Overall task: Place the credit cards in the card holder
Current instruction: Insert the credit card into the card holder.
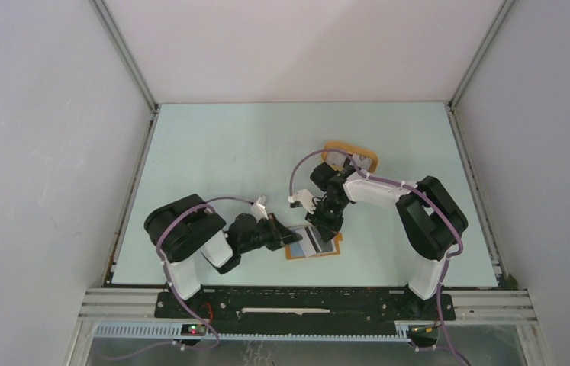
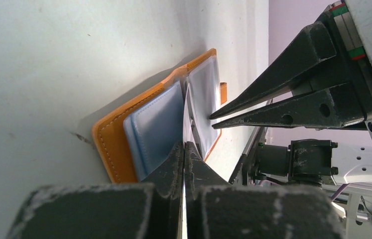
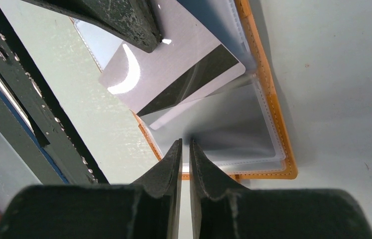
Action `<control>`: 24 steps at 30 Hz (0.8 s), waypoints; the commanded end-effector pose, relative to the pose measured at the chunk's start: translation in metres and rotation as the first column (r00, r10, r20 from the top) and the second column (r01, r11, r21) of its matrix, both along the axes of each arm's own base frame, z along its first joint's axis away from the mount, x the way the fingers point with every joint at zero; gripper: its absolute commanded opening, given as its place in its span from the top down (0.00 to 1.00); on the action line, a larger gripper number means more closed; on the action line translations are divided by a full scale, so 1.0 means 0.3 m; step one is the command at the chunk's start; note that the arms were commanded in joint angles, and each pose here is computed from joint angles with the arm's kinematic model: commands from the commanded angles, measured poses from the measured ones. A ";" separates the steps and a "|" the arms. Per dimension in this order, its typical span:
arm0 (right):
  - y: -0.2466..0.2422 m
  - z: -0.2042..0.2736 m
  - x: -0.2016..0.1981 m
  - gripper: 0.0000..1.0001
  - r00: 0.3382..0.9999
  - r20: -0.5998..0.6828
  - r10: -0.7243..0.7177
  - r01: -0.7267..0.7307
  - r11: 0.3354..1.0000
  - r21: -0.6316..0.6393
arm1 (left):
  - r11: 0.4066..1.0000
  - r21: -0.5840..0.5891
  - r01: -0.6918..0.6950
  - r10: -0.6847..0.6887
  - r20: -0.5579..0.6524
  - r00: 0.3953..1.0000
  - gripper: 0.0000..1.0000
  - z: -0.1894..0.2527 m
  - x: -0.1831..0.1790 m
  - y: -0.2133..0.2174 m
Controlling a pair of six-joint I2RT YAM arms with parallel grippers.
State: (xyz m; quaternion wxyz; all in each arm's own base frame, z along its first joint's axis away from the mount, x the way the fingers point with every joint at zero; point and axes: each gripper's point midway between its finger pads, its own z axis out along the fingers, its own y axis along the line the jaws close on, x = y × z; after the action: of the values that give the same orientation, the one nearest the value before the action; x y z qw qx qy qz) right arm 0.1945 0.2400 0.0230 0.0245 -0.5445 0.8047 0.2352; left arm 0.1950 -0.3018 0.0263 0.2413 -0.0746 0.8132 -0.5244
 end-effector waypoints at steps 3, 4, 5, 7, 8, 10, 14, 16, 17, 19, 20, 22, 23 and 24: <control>0.013 0.036 0.050 0.83 0.998 0.052 -0.023 0.023 1.000 0.004 | 0.999 0.029 0.044 -0.045 0.043 0.998 1.00 0.016 0.012 -0.004; 0.012 0.037 0.052 0.83 0.998 0.054 -0.025 0.025 1.000 0.004 | 0.998 0.031 0.049 -0.050 0.046 0.998 1.00 0.018 0.014 -0.007; 0.011 0.041 0.055 0.83 0.998 0.057 -0.027 0.027 1.000 0.007 | 0.998 0.034 0.056 -0.057 0.051 0.997 1.00 0.021 0.015 -0.010; 0.009 0.049 0.059 0.82 0.998 0.055 -0.034 0.033 0.999 0.017 | 0.997 0.040 0.068 -0.070 0.052 0.996 1.00 0.022 0.015 -0.014; 0.008 0.053 0.061 0.82 0.998 0.054 -0.039 0.038 0.999 0.022 | 0.996 0.045 0.074 -0.076 0.052 0.996 1.00 0.021 0.016 -0.015; 0.007 0.059 0.065 0.82 0.998 0.053 -0.045 0.043 0.999 0.031 | 0.995 0.049 0.085 -0.088 0.050 0.995 1.00 0.020 0.016 -0.018; 0.003 0.056 0.067 0.82 0.998 0.050 -0.048 0.046 0.999 0.029 | 0.993 0.055 0.104 -0.107 0.044 0.993 1.00 0.016 0.018 -0.023; 0.002 0.052 0.068 0.82 0.998 0.050 -0.049 0.048 0.999 0.023 | 0.992 0.057 0.110 -0.112 0.039 0.993 1.00 0.014 0.017 -0.022; 0.001 0.049 0.069 0.82 0.997 0.050 -0.050 0.049 0.999 0.020 | 0.992 0.058 0.112 -0.114 0.038 0.993 1.00 0.014 0.016 -0.022; -0.002 0.044 0.073 0.81 0.997 0.053 -0.054 0.053 0.998 0.013 | 0.992 0.059 0.116 -0.118 0.036 0.992 1.00 0.013 0.017 -0.022; -0.003 0.042 0.074 0.81 0.997 0.055 -0.055 0.054 0.998 0.010 | 0.991 0.058 0.118 -0.120 0.035 0.992 1.00 0.014 0.018 -0.022; -0.005 0.037 0.076 0.81 0.997 0.056 -0.059 0.059 0.998 0.003 | 0.990 0.057 0.125 -0.127 0.030 0.991 1.00 0.012 0.015 -0.022; -0.006 0.035 0.077 0.82 0.997 0.058 -0.060 0.060 0.998 0.001 | 0.990 0.056 0.127 -0.129 0.027 0.991 1.00 0.012 0.015 -0.023; -0.008 0.034 0.078 0.82 0.997 0.058 -0.060 0.060 0.998 -0.002 | 0.990 0.054 0.131 -0.133 0.024 0.991 1.00 0.012 0.013 -0.023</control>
State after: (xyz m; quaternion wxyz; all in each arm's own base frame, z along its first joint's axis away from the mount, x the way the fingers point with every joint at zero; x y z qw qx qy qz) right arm 0.2058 0.2339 0.0237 0.0327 -0.5310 0.8166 0.2241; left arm 0.1986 -0.3056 0.0262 0.2204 -0.0311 0.8267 -0.5168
